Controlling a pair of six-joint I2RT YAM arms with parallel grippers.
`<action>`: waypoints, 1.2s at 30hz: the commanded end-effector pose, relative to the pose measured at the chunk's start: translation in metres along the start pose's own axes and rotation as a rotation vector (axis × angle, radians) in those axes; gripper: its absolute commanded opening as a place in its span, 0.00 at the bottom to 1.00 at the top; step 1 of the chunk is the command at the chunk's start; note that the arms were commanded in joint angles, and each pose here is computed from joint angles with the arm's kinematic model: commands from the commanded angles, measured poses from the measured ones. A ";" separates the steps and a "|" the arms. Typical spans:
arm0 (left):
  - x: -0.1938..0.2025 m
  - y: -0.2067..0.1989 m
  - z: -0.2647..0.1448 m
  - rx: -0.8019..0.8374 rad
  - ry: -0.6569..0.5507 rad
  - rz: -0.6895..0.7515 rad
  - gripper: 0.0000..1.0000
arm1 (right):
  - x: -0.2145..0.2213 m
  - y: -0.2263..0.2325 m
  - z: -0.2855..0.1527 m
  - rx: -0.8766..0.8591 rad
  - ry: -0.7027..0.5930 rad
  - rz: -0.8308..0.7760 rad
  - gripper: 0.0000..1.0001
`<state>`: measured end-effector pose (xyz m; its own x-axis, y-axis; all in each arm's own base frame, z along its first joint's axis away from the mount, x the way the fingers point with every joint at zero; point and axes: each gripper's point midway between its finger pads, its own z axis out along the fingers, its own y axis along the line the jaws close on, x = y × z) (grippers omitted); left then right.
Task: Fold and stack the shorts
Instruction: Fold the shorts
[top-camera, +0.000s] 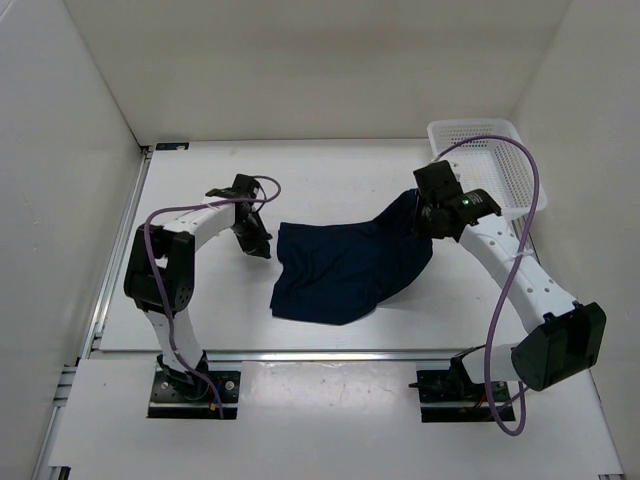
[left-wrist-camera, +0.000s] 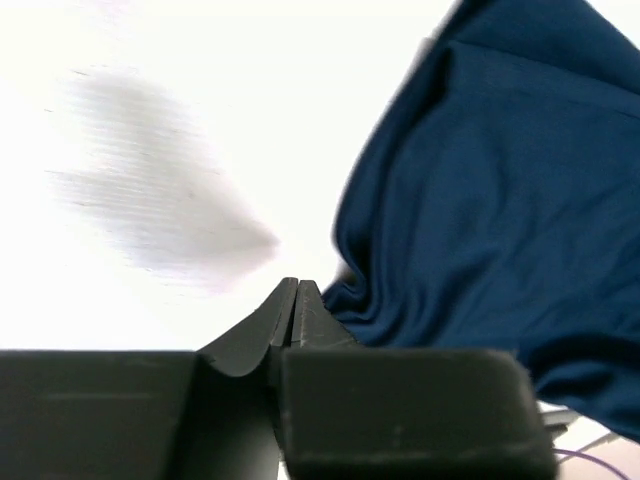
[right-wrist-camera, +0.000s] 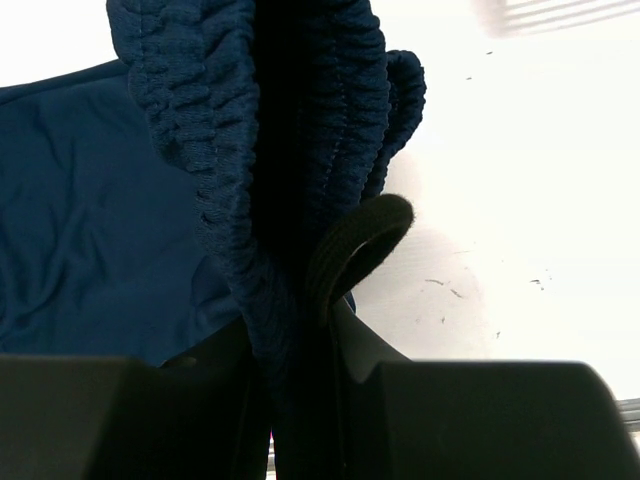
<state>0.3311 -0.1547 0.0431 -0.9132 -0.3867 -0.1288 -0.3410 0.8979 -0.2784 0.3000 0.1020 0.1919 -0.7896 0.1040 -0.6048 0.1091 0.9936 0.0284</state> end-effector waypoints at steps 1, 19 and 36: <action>0.004 0.010 0.005 -0.041 0.009 0.020 0.11 | -0.025 0.002 -0.015 -0.030 -0.082 0.002 0.00; 0.007 0.008 0.037 -0.085 0.071 0.041 0.11 | -0.020 0.129 -0.033 -0.252 -0.071 -0.172 0.00; -0.050 0.072 -0.053 -0.003 -0.057 -0.102 0.27 | 0.032 0.300 0.012 -0.443 0.105 -0.307 0.85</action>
<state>0.3358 -0.0929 0.0308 -0.8865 -0.4596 -0.0534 -0.4356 0.8680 -0.2386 0.3148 0.3880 0.1278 -0.8249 -0.2570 -0.5036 -0.3594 0.9259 0.1162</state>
